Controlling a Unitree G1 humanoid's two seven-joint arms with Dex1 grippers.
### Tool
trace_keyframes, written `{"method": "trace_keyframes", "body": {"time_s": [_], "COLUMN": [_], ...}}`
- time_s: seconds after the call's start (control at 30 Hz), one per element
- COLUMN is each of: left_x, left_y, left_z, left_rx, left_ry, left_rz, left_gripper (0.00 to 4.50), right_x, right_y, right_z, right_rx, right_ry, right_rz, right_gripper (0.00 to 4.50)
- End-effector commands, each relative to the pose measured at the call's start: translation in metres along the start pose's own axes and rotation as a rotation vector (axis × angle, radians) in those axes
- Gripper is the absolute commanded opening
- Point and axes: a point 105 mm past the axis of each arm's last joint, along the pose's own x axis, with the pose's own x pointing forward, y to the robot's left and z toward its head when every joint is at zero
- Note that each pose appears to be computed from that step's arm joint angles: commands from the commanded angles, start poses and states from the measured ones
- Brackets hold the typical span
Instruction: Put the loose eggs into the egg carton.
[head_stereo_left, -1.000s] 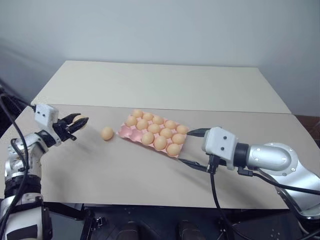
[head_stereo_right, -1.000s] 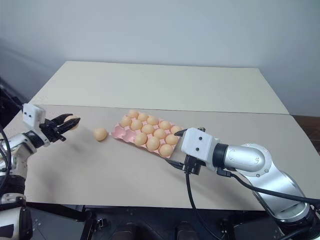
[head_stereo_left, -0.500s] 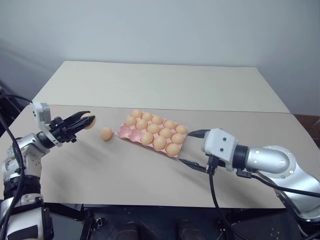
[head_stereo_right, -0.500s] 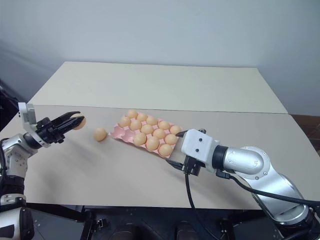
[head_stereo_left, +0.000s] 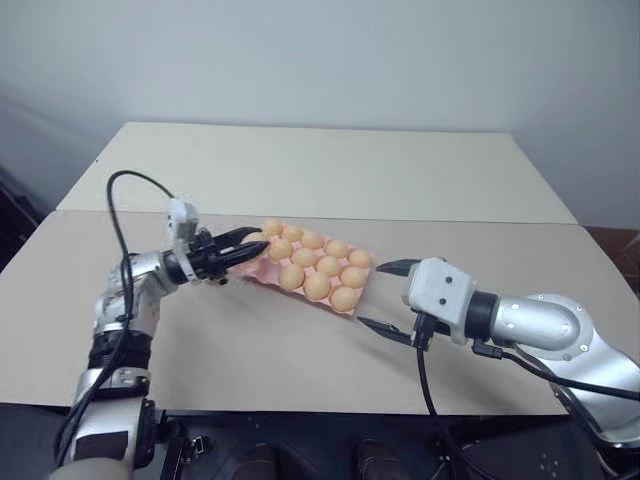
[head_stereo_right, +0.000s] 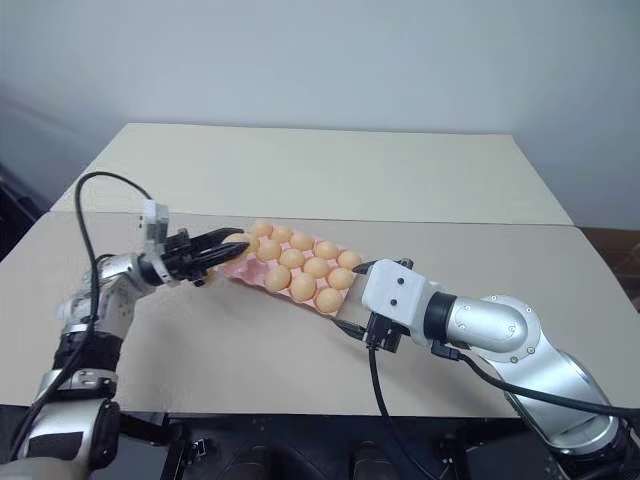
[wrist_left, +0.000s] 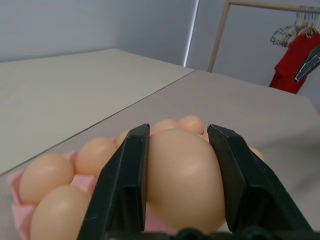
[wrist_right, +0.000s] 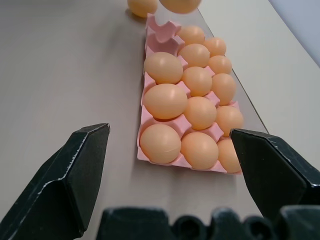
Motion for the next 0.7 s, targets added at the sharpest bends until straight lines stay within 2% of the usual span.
{"method": "trace_keyframes", "body": {"time_s": [0.03, 0.37, 0.53, 0.7], "left_x": [0.006, 0.010, 0.016, 0.015], "left_y": [0.000, 0.003, 0.005, 0.007], "left_z": [0.002, 0.002, 0.000, 0.000], "left_rx": [0.047, 0.062, 0.098, 0.109], "left_ry": [0.014, 0.009, 0.002, 0.000], "left_rz": [-0.024, -0.029, -0.004, 0.011], "left_gripper": [1.73, 1.73, 3.21, 3.21], "right_x": [-0.009, -0.009, -0.009, -0.009], "right_y": [-0.004, -0.003, -0.004, -0.005], "right_z": [0.016, 0.015, 0.016, 0.016], "right_rx": [-0.063, -0.061, -0.066, -0.071], "right_ry": [-0.026, -0.016, -0.017, -0.016], "right_rz": [-0.036, -0.042, -0.041, -0.041], "right_gripper": [4.50, 4.50, 4.50, 4.50]}}
